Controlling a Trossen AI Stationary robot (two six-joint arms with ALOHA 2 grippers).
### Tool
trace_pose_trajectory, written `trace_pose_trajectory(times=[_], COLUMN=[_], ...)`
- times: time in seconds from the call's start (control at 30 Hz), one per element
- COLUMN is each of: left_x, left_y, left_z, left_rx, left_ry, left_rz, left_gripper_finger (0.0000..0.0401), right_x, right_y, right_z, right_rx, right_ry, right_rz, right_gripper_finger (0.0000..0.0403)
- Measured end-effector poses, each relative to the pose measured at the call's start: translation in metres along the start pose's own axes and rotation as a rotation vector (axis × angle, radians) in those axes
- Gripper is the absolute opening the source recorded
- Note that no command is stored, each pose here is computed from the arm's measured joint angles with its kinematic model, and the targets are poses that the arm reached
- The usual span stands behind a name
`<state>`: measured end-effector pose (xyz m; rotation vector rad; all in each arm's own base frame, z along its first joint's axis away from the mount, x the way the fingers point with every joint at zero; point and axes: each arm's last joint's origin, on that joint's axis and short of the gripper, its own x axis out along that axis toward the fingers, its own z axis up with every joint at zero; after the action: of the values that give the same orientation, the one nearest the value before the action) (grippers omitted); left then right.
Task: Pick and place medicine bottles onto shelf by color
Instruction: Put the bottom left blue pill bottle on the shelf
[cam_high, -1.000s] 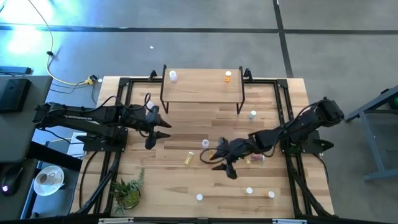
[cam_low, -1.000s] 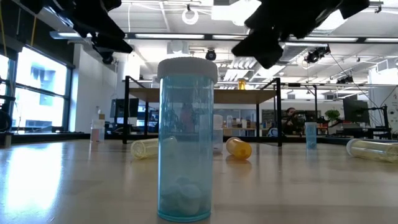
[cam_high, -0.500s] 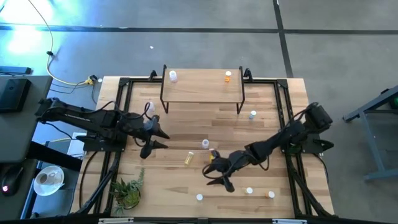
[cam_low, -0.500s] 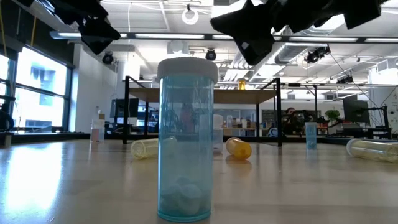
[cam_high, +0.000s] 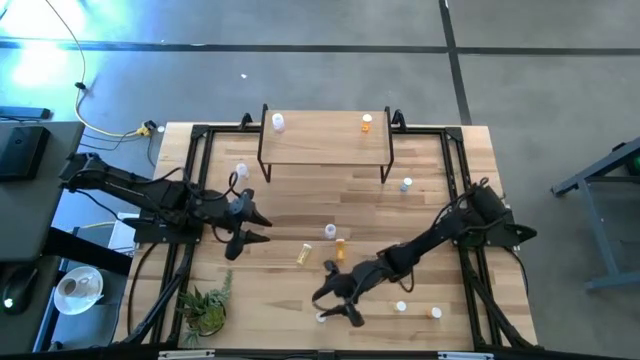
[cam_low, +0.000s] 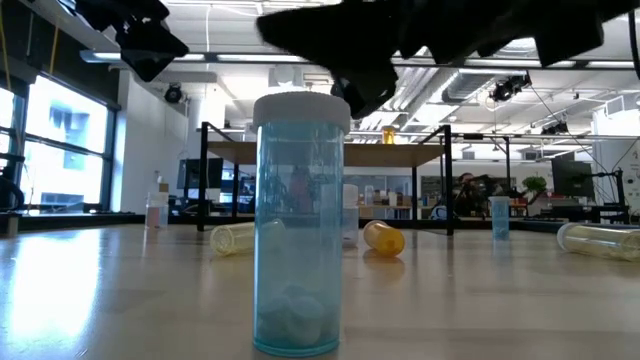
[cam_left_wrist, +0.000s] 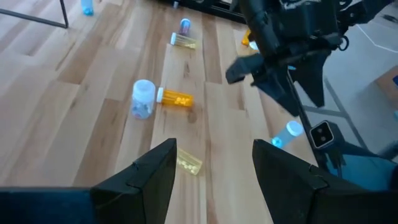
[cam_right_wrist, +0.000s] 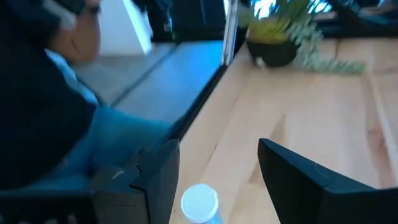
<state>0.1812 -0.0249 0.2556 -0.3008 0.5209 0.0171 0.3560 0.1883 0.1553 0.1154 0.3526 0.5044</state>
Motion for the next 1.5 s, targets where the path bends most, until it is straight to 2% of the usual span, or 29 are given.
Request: trace_pose_trajectory(times=[0.2,0.33,0.6,0.87,1.13,1.5], left_x=[0.0,0.0,0.0,0.0,0.0,0.0], left_y=[-0.003,-0.003,-0.004,-0.003,-0.003,-0.003], left_z=[-0.001,-0.001,0.0,0.001,0.001,0.001], left_rx=[0.007,0.009,0.008,0.008,0.008,0.008], left_ry=[0.004,0.003,-0.016,-0.022,-0.022,-0.021], left_rz=[-0.012,-0.017,-0.009,0.009,0.01,0.01], left_gripper_finger=[0.0202,0.0202,0.0202,0.0202,0.0202,0.0202], right_x=[0.016,0.019,0.018,0.017,0.024,0.027], right_y=[0.014,0.022,0.029,0.041,0.039,0.037], right_z=[0.003,0.004,-0.003,-0.006,-0.021,-0.027], right_rx=[-0.02,-0.029,-0.026,-0.019,-0.025,0.003], right_ry=[0.096,0.096,0.13,0.122,0.152,0.158], right_rz=[-0.013,-0.03,-0.159,-0.179,-0.207,-0.206], right_gripper_finger=[0.0209,0.0209,0.0209,0.0209,0.0209,0.0209])
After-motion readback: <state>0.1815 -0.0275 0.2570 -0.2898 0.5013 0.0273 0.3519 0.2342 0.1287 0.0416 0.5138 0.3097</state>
